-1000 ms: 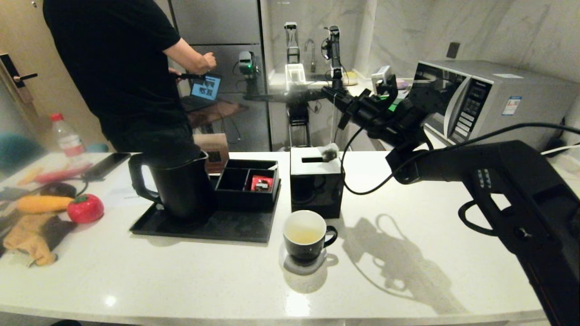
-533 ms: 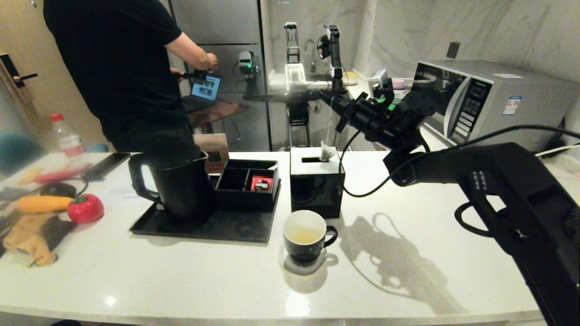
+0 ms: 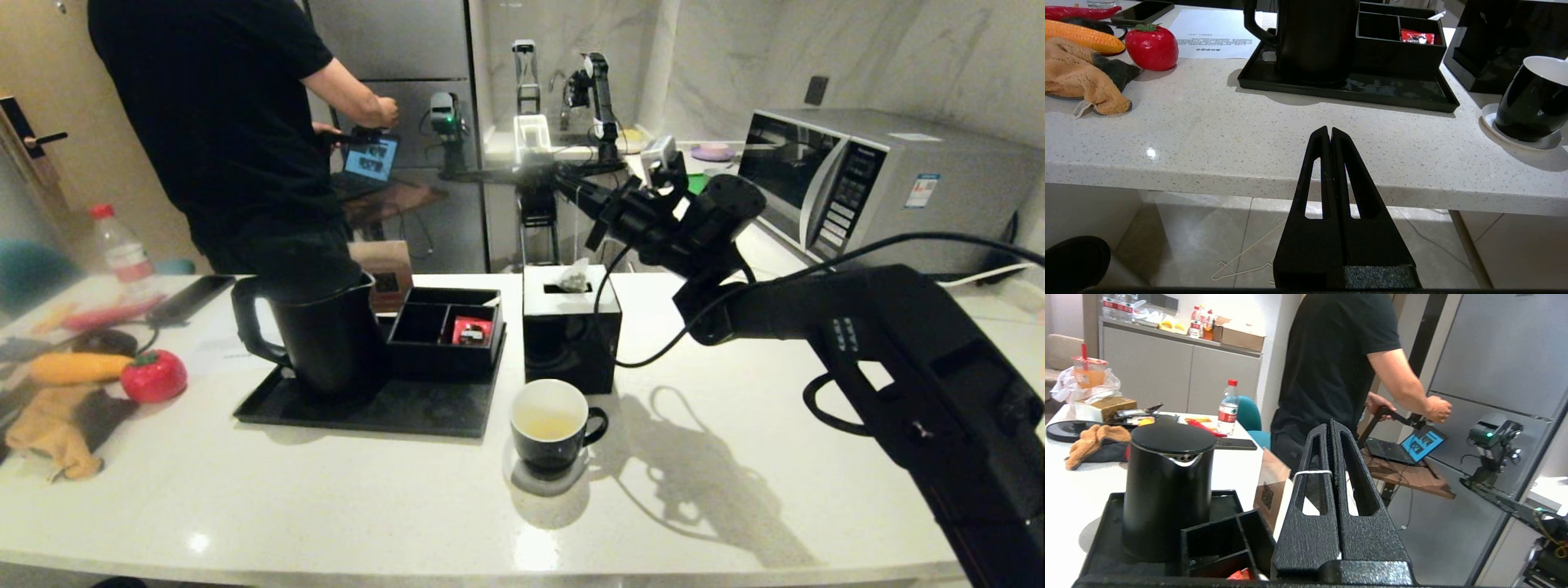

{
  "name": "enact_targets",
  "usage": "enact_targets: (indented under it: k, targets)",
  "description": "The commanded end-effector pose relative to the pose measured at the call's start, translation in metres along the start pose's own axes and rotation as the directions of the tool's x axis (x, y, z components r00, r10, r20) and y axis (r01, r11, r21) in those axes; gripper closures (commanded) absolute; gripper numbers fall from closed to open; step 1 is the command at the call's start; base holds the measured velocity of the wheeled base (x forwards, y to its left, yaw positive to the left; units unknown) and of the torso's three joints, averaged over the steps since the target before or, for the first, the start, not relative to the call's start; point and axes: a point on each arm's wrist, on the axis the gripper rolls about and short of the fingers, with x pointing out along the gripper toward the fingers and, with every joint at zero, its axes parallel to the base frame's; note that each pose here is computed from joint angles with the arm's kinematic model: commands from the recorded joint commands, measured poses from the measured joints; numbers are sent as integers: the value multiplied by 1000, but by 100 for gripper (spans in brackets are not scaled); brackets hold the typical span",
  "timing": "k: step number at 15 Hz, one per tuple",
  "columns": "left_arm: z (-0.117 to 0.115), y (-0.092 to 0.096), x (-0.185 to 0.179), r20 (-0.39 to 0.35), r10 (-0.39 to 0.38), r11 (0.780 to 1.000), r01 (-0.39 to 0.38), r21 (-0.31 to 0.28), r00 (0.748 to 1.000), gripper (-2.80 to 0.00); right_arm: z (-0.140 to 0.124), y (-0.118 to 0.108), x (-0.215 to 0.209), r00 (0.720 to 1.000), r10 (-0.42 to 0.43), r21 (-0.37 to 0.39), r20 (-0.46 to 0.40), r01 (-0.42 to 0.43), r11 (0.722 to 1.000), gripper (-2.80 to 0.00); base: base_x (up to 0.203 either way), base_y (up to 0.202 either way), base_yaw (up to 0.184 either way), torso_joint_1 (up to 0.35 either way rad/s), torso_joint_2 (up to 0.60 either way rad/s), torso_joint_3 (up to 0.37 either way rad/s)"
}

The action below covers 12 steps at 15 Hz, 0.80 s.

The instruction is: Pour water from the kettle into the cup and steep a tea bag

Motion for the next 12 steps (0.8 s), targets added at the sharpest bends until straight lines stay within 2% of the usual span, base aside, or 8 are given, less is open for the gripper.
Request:
enact_targets:
  k: [1, 12]
  targets:
    - [0, 0, 0, 1, 1, 1000, -1, -1, 1000, 0, -10, 2, -1, 1000, 4, 10, -10, -4, 1000, 0, 0, 0, 0, 0, 0, 0]
    - [0, 0, 0, 1, 1, 1000, -1, -1, 1000, 0, -40, 3, -10, 1000, 3, 10, -14, -3, 1000, 0, 0, 0, 0, 0, 0, 0]
